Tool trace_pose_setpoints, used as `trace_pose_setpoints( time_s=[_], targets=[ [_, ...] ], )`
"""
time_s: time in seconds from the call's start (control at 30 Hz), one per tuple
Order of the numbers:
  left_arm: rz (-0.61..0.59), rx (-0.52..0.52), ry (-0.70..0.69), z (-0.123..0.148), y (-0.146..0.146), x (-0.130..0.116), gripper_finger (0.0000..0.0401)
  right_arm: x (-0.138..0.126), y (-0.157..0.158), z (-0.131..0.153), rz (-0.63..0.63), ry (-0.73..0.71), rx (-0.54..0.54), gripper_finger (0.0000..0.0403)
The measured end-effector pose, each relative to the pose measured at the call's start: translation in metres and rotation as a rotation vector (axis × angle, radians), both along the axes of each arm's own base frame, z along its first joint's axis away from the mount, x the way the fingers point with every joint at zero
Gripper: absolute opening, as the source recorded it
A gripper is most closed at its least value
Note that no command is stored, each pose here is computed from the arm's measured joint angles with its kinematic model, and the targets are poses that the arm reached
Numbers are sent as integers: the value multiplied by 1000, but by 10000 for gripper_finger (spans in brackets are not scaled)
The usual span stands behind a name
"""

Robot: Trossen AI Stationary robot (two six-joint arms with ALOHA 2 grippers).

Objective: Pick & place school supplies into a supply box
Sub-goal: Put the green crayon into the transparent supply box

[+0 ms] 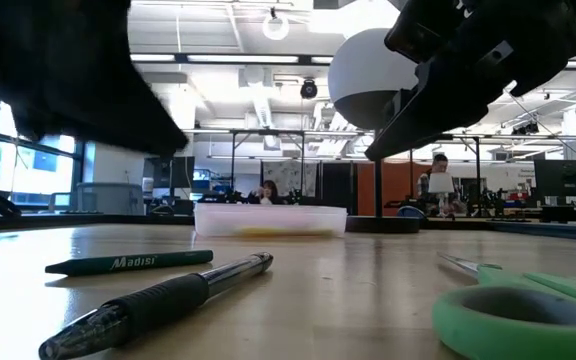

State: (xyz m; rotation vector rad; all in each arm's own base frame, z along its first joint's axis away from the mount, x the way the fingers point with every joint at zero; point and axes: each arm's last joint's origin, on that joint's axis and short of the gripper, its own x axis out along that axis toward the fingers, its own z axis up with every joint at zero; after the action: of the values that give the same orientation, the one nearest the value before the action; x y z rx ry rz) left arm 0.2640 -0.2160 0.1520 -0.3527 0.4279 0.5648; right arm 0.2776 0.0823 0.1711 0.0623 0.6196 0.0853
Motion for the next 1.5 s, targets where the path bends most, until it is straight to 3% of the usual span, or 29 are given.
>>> trace_pose_setpoints(
  time_s=[0.2, 0.47, 0.7, 1.5],
  targets=[
    [17, -34, -41, -31, 10, -2, 136, 0, 2, 0, 4, -3, 0, 99],
    [-46, -91, -27, -52, -1, 12, 136, 1, 2, 2, 6, -26, -2, 99],
    [-89, -67, -12, -49, -6, 20, 136, 2, 2, 3, 5, -41, 3, 99],
    [-60, -64, 24, -55, -3, 16, 136, 2, 2, 4, 18, -59, -13, 99]
  ],
)
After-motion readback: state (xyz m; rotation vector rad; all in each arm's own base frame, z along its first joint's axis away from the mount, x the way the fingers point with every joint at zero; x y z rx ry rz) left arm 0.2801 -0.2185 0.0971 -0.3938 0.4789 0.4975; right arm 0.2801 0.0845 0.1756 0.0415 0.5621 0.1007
